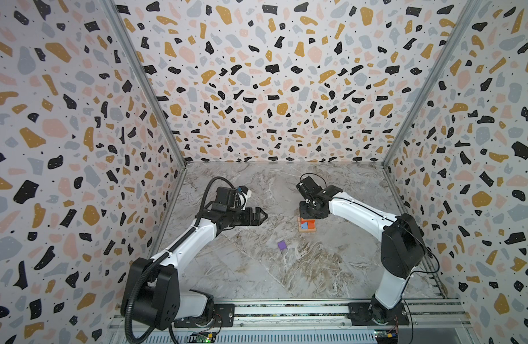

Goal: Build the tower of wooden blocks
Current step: 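Lower the light-wood cube onto the magenta cube with the right gripper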

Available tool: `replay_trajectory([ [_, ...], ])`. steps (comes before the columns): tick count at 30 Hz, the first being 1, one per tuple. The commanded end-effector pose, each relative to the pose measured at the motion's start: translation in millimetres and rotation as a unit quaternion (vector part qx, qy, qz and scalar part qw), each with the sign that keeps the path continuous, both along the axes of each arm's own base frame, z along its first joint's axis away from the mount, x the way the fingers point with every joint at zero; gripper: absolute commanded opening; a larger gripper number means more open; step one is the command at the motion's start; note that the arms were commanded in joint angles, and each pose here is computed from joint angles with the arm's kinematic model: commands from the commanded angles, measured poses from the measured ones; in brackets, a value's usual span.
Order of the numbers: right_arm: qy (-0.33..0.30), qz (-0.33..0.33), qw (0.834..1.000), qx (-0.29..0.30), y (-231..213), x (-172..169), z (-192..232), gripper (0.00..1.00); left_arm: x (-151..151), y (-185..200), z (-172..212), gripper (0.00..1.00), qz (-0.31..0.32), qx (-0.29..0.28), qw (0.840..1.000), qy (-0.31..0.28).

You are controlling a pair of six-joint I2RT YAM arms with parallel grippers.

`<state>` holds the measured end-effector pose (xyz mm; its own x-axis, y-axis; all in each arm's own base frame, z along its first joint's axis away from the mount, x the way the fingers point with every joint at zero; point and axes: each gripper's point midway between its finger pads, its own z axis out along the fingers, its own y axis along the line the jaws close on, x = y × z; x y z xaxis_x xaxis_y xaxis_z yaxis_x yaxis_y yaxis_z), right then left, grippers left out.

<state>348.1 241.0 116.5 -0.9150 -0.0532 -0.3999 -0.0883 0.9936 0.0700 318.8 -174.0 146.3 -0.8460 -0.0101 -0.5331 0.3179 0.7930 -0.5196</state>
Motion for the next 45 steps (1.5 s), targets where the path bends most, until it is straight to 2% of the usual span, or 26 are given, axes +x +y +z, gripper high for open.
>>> replay_trajectory([
  [1, -0.011, 0.0, 1.0, 0.012, 6.4, 4.4, 11.9, 0.28, 2.8, 0.0, 7.2, 1.0, 0.001, -0.008, 1.0, -0.015],
  [21, -0.007, -0.001, 1.0, 0.012, 6.7, 3.4, 8.4, 0.33, 2.8, 0.4, 8.0, 1.0, 0.001, -0.008, 1.0, -0.017],
  [45, -0.012, 0.0, 1.0, 0.007, 4.8, 2.7, 13.6, 0.45, 2.9, 0.4, 7.9, 1.0, 0.002, -0.008, 1.0, -0.017],
])
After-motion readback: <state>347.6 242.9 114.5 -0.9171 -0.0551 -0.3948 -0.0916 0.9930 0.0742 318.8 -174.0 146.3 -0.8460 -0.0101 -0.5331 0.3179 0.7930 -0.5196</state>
